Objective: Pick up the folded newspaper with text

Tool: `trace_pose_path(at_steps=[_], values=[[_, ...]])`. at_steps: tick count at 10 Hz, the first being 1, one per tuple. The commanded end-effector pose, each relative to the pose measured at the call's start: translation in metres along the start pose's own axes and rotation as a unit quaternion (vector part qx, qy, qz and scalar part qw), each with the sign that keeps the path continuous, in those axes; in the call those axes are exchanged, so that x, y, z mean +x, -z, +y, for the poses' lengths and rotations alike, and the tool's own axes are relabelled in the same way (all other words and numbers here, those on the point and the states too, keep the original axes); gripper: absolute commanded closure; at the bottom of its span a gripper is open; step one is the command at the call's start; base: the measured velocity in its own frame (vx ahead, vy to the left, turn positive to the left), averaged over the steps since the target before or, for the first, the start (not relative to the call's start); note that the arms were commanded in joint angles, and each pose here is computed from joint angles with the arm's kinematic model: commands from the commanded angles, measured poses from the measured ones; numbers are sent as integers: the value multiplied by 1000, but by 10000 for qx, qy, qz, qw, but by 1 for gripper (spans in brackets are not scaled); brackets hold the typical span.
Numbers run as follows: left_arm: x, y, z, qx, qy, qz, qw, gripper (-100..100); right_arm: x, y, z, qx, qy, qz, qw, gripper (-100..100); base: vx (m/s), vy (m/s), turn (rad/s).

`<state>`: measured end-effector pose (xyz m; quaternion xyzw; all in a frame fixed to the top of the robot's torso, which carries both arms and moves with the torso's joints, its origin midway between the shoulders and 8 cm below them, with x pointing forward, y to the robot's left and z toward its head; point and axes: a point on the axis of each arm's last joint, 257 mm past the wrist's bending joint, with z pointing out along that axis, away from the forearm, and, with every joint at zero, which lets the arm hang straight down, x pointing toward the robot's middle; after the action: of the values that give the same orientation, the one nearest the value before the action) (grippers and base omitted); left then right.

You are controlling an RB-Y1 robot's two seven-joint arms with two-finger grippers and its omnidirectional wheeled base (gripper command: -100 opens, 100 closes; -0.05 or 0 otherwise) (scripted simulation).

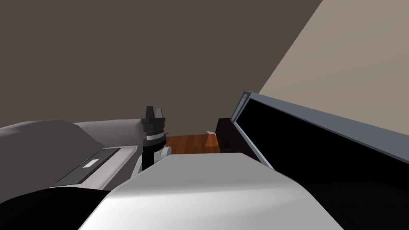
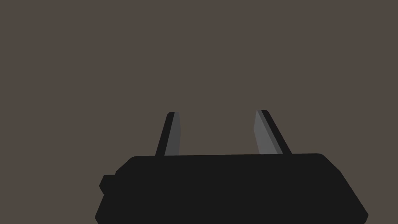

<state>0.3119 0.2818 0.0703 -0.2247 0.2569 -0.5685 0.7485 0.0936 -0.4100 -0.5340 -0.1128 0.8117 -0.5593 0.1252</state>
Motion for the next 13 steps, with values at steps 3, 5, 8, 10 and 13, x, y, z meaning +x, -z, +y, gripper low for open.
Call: trace_pose_path(at_steps=[3,5,8,10,13], values=[[0,0,0,0,0,0,10000,0,23,-6,-4,31,-119,303,9995,-100,-16,7,182],[0,0,0,0,0,0,10000,0,48,-9,-6,52,-234,602,9979,-100,-19,18,286],[0,0,0,-1,-1,0,10000,0,75,-11,-9,90,-356,930,9950,-100,-15,13,249],[0,0,0,-1,-1,0,10000,0,72,-12,-11,99,-351,931,9950,-100,-11,4,60],[0,0,0,-2,-2,0,10000,0,72,-10,-6,23,-363,934,9950,100,0,0,0]])
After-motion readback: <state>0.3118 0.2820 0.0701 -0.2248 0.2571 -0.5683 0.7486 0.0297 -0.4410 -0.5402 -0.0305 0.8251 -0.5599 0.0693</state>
